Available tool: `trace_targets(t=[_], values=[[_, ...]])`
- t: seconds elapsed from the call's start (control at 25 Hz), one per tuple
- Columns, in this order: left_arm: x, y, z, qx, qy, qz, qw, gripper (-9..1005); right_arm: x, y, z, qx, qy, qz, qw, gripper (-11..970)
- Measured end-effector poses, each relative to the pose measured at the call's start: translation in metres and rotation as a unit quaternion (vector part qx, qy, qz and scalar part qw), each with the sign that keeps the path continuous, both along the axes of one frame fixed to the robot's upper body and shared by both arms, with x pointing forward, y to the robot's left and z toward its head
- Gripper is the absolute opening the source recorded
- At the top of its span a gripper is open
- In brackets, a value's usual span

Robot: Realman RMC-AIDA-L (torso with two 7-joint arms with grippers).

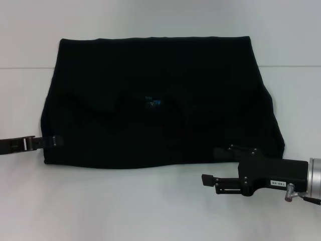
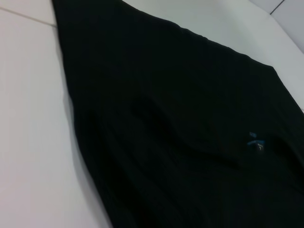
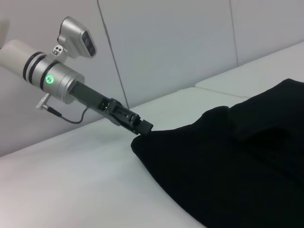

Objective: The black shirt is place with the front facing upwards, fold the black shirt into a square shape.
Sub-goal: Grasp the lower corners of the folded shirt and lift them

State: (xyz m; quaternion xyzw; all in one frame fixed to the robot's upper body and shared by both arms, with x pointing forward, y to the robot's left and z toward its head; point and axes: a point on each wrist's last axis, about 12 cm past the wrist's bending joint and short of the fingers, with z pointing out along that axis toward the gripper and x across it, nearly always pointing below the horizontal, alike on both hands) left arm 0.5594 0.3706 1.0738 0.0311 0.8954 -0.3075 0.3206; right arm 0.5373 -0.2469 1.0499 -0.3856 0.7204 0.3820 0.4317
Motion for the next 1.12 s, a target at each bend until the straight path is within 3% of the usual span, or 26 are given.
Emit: trace_targets(t=[0.8, 1.0, 1.12], values=[[-0.001, -0.010, -0.001, 0.007, 0.005, -0.032, 0.999, 745, 0.000, 0.001, 0.002, 0.010, 0.010, -0.002, 1.000, 921], [0.001, -0.013, -0.002, 0.018, 0.006, -0.040, 0.999, 516, 0.000, 0.001, 0.003, 0.013, 0.014, -0.002, 1.000, 919], [0.002, -0.016, -0.002, 0.022, 0.007, -0.047, 0.999, 276, 0.000, 0.000, 0.003, 0.015, 0.013, -0.001, 1.000, 919]])
